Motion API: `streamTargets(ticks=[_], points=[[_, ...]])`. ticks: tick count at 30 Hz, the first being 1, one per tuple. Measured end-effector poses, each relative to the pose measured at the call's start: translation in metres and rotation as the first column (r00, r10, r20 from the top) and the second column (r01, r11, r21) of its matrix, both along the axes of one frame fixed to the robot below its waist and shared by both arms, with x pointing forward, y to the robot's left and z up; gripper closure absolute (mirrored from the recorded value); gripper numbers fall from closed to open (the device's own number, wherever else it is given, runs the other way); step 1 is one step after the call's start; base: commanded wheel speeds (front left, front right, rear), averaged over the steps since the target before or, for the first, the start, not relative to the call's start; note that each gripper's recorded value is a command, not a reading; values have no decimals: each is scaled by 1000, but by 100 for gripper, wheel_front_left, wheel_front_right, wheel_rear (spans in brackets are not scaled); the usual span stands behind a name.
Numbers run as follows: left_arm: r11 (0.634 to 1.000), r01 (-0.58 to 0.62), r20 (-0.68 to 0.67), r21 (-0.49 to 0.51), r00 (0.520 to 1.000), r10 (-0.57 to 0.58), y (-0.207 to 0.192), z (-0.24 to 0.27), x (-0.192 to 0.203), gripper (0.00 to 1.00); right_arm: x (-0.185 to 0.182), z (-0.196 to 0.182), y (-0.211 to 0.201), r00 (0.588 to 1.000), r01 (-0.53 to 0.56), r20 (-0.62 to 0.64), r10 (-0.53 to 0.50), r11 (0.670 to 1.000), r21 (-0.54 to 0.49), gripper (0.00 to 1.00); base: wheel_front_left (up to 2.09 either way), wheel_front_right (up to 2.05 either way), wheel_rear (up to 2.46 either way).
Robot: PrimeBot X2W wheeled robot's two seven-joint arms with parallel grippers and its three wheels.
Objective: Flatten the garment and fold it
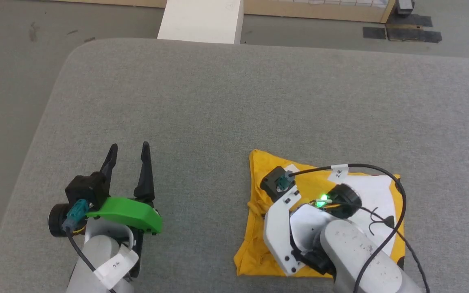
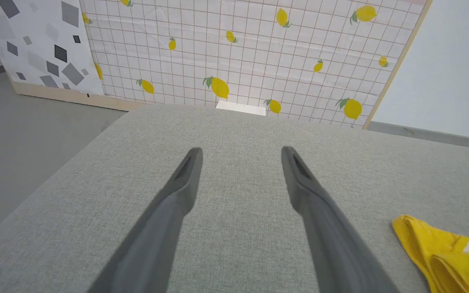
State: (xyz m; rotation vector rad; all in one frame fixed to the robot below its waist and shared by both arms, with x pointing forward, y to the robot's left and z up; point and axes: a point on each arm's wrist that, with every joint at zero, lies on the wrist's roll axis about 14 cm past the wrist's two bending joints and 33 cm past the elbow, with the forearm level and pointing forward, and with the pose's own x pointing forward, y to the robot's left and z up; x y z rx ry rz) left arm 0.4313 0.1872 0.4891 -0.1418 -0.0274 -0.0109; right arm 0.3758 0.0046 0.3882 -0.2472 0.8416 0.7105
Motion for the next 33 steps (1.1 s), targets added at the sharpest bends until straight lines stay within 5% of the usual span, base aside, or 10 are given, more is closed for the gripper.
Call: streamTargets(ticks=[5, 8, 13, 18, 25, 33], points=[[1000, 5, 10, -2, 1000, -5, -2, 4, 0, 0, 10, 36, 18, 995, 11, 100, -29, 984, 178, 0, 0, 0, 0], [1000, 11, 21, -4, 1000, -11, -5, 8, -1, 0, 33, 92, 19, 958, 28, 258, -128, 932, 361, 0, 0, 0, 0], [1000, 26, 36, -9, 999, -26, -11, 14, -1, 0, 56, 165, -21, 831, 70, 426, -357, 827, 558, 0, 0, 0, 0], [999, 44, 53, -12, 998, -43, -19, 19, 0, 0, 54, 185, -96, 680, 197, 429, -595, 711, 675, 0, 0, 0, 0], [998, 66, 72, -15, 995, -65, -28, 24, 1, 0, 34, 149, -189, 528, 440, 353, -773, 604, 665, 0, 0, 0, 0], [996, 84, 94, 4, 992, -84, -34, 32, -1, 0, 1, 71, -227, 518, 678, 129, -845, 498, 541, 0, 0, 0, 0]])
